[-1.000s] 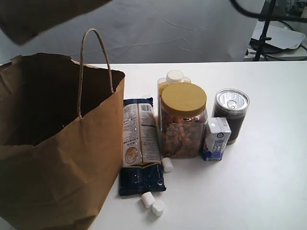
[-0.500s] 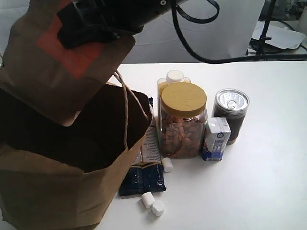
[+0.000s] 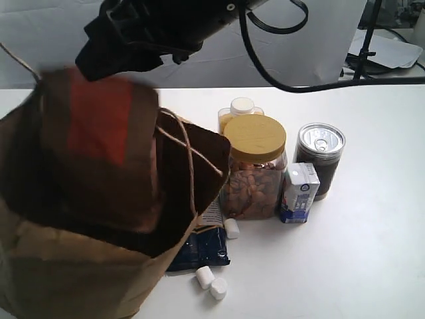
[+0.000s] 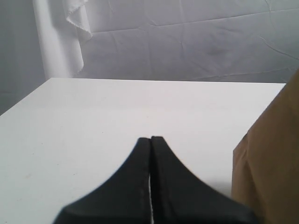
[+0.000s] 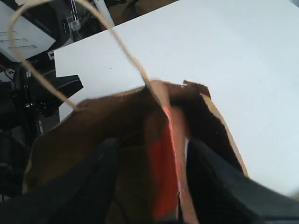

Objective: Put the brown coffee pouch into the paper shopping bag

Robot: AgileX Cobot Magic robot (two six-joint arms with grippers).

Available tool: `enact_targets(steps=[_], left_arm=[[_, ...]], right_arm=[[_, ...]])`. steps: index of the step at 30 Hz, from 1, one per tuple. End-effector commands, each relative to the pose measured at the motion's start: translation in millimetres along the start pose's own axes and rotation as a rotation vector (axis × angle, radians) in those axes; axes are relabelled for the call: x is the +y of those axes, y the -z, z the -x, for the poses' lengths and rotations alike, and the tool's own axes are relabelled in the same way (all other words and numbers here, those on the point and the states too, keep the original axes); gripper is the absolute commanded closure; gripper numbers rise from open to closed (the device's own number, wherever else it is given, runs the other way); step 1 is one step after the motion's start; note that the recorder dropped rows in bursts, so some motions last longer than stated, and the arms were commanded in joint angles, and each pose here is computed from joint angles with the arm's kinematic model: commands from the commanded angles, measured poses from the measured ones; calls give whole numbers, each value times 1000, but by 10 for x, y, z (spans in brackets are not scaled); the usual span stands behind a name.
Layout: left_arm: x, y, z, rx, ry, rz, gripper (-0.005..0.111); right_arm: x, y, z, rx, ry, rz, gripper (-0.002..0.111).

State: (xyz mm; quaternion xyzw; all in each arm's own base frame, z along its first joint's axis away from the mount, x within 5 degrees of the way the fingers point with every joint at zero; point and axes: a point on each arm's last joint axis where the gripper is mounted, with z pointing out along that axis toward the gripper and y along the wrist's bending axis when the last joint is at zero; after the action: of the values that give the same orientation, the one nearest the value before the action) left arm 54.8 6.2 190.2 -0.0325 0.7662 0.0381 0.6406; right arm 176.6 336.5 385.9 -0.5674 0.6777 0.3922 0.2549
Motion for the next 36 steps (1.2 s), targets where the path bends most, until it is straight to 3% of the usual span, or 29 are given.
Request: enact_targets(steps=[1, 17, 21, 24, 29, 36], left_arm=[[3, 0, -5, -5, -1, 4, 107], [3, 0, -5, -5, -1, 4, 107], [3, 0, -5, -5, -1, 4, 107], [3, 0, -5, -5, -1, 4, 107], [3, 0, -5, -5, -1, 4, 107], [3, 0, -5, -5, -1, 4, 107]], right_arm=[[33, 45, 70, -53, -1, -6, 51], [96, 112, 254, -231, 39, 32, 58], [204, 310, 400, -289, 102, 21, 79], [261, 499, 441, -311, 184, -63, 107], [286, 755, 364, -312, 188, -233, 108], [335, 1006, -116, -233, 169, -416, 108]])
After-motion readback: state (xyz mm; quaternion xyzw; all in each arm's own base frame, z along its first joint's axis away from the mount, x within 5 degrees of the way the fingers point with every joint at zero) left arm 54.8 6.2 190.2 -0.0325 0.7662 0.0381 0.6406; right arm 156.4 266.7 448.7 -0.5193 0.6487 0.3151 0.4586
